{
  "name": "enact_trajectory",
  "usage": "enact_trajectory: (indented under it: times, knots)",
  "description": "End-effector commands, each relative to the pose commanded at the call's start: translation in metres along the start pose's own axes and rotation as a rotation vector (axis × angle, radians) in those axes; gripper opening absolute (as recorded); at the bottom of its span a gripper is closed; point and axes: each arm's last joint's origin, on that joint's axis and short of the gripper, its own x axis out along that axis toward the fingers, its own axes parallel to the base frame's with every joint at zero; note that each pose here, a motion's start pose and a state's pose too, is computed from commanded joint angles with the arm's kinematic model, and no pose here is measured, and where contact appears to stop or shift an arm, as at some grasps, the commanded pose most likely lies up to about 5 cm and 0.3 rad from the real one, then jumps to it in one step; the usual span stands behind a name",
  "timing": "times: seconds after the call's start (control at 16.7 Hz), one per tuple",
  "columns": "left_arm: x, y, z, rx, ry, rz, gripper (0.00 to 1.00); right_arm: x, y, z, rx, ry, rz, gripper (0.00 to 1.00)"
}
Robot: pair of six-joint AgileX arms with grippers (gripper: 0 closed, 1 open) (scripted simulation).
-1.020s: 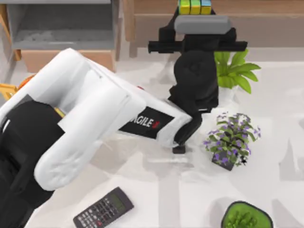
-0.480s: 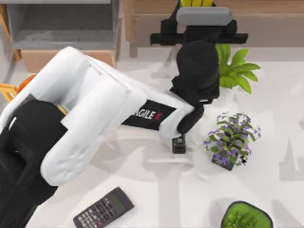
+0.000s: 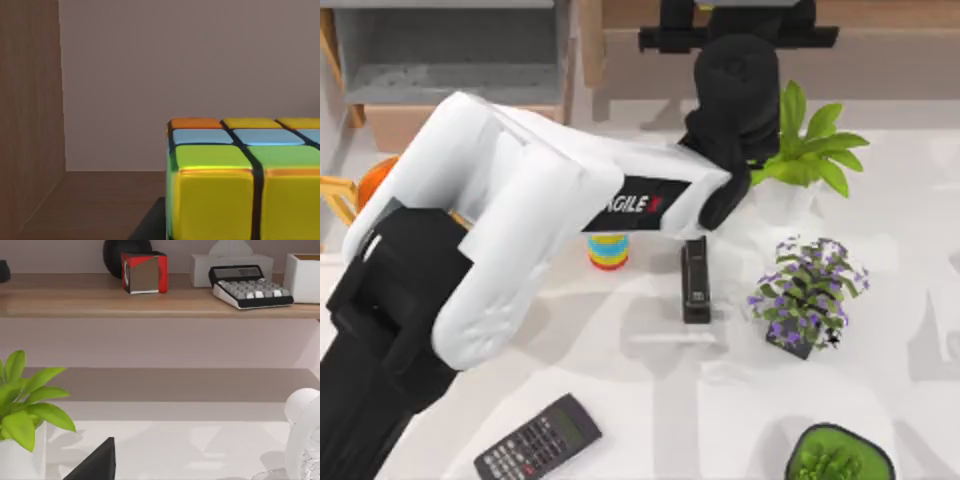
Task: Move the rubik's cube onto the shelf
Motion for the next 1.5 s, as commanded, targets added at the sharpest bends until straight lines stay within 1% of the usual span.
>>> enact_trajectory:
  times: [0.3,0.6,1.38,1.44,1.5]
  knots:
    - [0.031,0.005,-0.004,0.001,0.004,0.002,0.0,0.0,0.0,0.0,0.0,0.0,0.0,1.0]
    - [0.034,0.007,-0.007,0.007,0.011,0.003,0.0,0.0,0.0,0.0,0.0,0.0,0.0,1.0]
    - [0.034,0.007,-0.007,0.007,0.011,0.003,0.98,0.0,0.0,0.0,0.0,0.0,0.0,1.0]
    - [0.034,0.007,-0.007,0.007,0.011,0.003,1.0,0.0,0.0,0.0,0.0,0.0,0.0,1.0]
    - [0.034,0.007,-0.007,0.007,0.011,0.003,1.0,0.0,0.0,0.0,0.0,0.0,0.0,1.0]
